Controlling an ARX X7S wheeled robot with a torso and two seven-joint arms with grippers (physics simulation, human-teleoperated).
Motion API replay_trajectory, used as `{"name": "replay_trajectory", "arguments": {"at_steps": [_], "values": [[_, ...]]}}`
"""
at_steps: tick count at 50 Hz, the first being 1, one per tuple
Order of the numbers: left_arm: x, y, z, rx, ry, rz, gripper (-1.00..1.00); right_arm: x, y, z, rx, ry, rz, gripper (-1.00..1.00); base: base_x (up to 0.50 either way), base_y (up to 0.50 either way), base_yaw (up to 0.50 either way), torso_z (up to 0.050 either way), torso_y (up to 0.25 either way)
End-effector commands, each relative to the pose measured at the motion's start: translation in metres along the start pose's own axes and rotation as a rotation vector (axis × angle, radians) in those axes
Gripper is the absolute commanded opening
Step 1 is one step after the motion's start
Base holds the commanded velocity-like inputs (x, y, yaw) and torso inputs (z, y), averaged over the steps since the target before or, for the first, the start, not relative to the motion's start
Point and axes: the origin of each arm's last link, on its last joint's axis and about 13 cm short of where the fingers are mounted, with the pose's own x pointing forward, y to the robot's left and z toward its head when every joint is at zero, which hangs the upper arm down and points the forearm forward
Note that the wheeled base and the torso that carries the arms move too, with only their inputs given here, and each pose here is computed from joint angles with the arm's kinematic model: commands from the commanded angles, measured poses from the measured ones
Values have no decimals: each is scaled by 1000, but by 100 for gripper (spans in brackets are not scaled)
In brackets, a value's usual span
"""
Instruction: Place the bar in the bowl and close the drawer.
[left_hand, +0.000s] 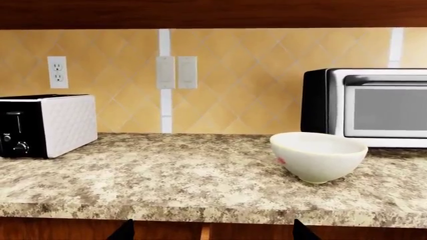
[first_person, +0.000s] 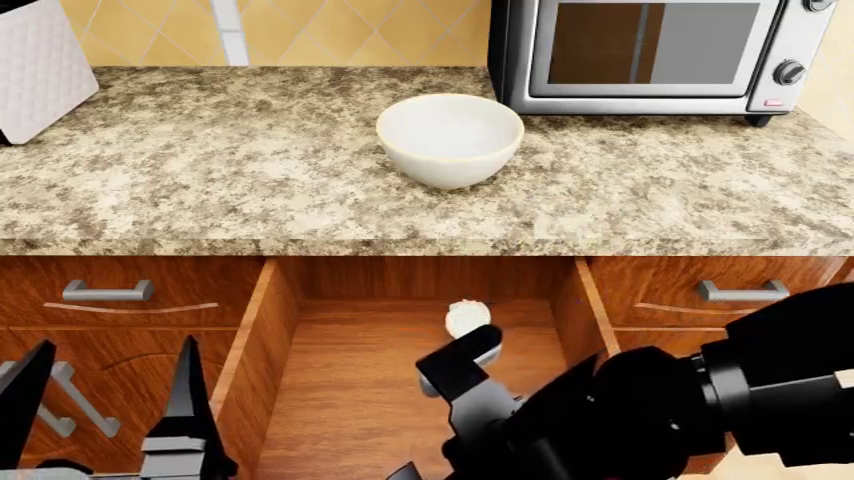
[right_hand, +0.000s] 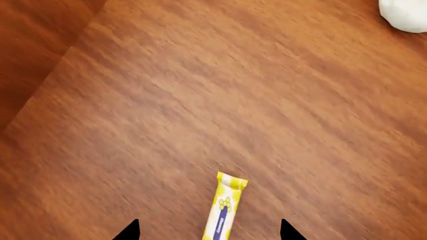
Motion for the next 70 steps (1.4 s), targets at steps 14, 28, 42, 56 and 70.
{"name": "replay_trajectory", "arguments": {"at_steps": [14,28,42,56,70], "values": [[1,1,-1,-1,5,0,100,32,-2,-11,7,87,-11,100,0,0,0,0,0],[1,2,-1,0,5,2,100,47,-4,-12,17,107,-8,100,0,0,0,0,0],[1,2,-1,-2,2,6,100,64,-4,-18,25,141,-9,100,0,0,0,0,0],[2,2,-2,-3,5,5,100,81,-6,-25,43,187,-3,100,0,0,0,0,0],[2,3,-3,-4,8,5,100,94,-8,-31,53,215,-1,100,0,0,0,0,0]]}}
